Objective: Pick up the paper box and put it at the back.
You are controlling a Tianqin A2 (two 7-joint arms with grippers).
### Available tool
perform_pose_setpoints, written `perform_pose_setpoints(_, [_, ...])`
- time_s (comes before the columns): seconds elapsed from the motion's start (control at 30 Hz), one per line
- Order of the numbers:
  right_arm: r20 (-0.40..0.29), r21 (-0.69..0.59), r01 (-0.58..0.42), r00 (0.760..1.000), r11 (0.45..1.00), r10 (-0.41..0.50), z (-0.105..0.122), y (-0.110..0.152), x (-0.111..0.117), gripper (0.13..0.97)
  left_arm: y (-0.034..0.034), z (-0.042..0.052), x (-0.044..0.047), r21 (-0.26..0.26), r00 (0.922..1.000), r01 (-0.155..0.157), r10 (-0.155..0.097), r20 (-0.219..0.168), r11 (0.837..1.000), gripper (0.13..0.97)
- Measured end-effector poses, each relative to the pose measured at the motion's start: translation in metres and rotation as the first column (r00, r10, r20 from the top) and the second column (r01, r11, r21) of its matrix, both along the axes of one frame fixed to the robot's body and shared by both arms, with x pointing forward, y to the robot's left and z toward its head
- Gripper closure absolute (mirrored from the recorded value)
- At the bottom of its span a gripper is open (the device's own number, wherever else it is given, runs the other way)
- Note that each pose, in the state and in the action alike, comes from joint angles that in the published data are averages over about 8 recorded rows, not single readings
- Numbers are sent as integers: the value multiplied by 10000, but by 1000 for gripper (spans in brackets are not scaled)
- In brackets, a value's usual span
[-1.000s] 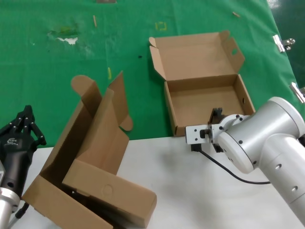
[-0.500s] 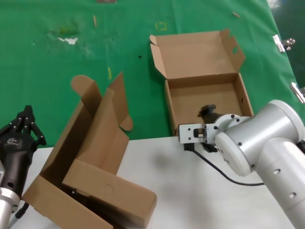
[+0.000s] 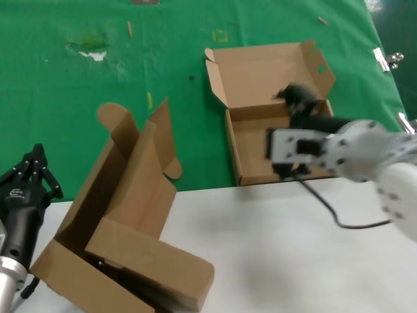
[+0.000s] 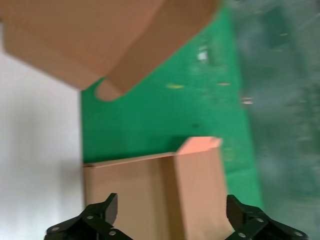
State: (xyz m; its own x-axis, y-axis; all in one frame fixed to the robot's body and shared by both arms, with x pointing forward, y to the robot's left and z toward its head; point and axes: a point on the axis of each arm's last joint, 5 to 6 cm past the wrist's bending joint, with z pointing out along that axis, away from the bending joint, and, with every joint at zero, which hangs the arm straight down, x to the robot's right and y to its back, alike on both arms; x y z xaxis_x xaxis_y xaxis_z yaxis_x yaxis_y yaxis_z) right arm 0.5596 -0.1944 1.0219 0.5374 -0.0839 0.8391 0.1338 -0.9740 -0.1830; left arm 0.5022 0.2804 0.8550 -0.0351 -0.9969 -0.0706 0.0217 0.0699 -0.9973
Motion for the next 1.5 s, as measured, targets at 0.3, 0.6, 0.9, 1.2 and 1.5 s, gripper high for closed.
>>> perform_pose_setpoints(0.3, [1799, 2002, -316, 9837, 9792, -50, 352, -554, -354, 275, 0, 0, 0, 0, 10000, 0, 0, 0, 10000, 957])
perform_pose_setpoints(0.6, [3356, 3628, -1031, 9416, 9261, -266, 327, -1019, -565, 202, 0, 0, 0, 0, 10000, 0, 0, 0, 10000, 957])
perform_pose_setpoints(0.9, [3320, 4414, -1380, 9431, 8866, -186, 185, -979, -506, 140, 0, 0, 0, 0, 10000, 0, 0, 0, 10000, 943])
perform_pose_setpoints(1.2, [3296, 5481, -1633, 9436, 8203, -324, -13, -948, -452, 130, 0, 0, 0, -1, 10000, 0, 0, 0, 10000, 867])
perform_pose_setpoints(1.5, [3189, 6527, -1645, 9451, 7395, -712, -226, -925, -411, 130, 0, 0, 0, 0, 10000, 0, 0, 0, 10000, 724])
